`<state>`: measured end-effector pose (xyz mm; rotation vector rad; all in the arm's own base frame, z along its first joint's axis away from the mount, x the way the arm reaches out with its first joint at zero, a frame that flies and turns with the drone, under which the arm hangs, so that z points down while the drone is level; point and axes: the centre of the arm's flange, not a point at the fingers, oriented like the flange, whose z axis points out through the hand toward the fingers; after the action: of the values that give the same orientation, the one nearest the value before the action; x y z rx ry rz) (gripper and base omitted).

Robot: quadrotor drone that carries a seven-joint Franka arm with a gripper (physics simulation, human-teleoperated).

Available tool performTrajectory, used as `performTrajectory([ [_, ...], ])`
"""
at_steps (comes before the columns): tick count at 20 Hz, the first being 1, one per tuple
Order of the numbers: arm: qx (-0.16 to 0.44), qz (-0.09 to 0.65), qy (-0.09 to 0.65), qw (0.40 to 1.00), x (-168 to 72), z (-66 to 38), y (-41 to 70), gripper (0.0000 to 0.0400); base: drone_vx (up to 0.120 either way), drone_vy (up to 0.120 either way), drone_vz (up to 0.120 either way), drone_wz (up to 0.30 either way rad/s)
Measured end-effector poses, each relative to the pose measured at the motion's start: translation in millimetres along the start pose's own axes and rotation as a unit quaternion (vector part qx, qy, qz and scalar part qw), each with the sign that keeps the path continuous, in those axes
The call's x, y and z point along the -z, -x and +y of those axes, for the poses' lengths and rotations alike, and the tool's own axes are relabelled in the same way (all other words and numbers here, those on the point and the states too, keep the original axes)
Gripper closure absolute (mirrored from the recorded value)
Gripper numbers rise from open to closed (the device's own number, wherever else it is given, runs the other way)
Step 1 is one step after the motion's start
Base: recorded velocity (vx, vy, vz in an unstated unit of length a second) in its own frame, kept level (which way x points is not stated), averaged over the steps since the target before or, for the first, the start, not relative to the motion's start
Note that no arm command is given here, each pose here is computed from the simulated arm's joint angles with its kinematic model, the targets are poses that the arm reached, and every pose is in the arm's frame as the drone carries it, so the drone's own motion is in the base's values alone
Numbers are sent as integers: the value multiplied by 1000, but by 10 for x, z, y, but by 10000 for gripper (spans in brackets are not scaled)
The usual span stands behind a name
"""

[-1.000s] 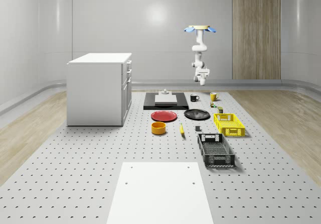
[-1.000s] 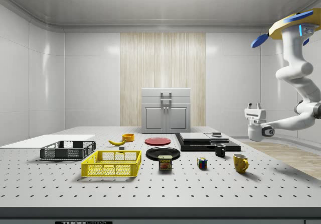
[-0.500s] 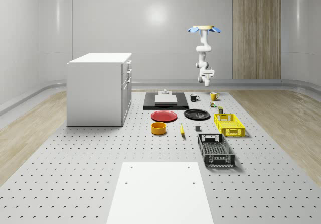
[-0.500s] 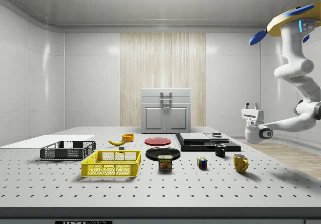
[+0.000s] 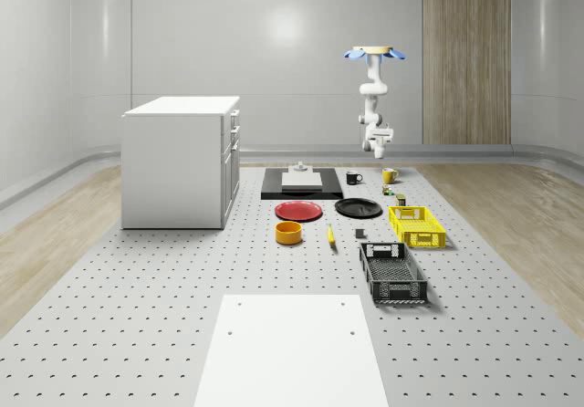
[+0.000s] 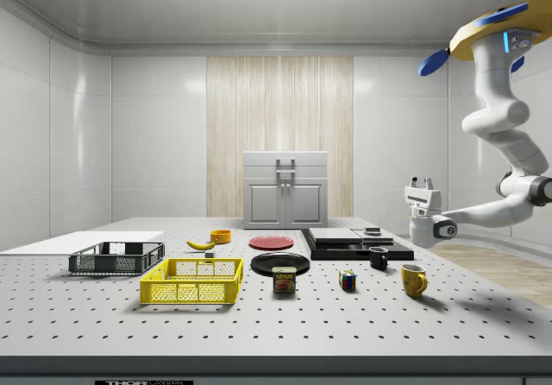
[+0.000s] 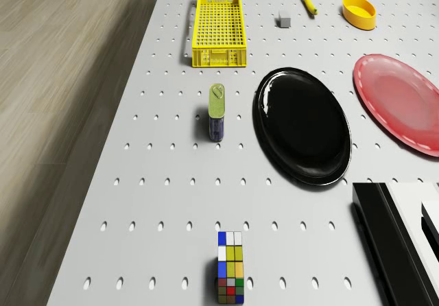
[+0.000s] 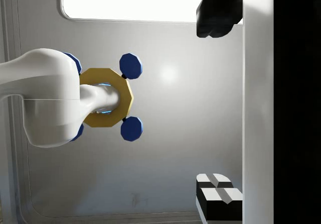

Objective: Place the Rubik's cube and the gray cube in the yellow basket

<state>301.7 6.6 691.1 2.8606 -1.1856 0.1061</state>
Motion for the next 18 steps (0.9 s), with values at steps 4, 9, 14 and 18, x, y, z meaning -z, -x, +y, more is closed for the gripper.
performTrajectory([
  [4,1,24,22,999,-2,-43,47,0,120,0,0,0],
  [9,2,85,81,993,-28,-159,169,0,120,0,-16,0],
  [14,5,217,211,953,-186,-396,414,0,56,0,-120,0],
  [18,10,390,384,837,-605,-627,656,0,0,0,-120,0],
])
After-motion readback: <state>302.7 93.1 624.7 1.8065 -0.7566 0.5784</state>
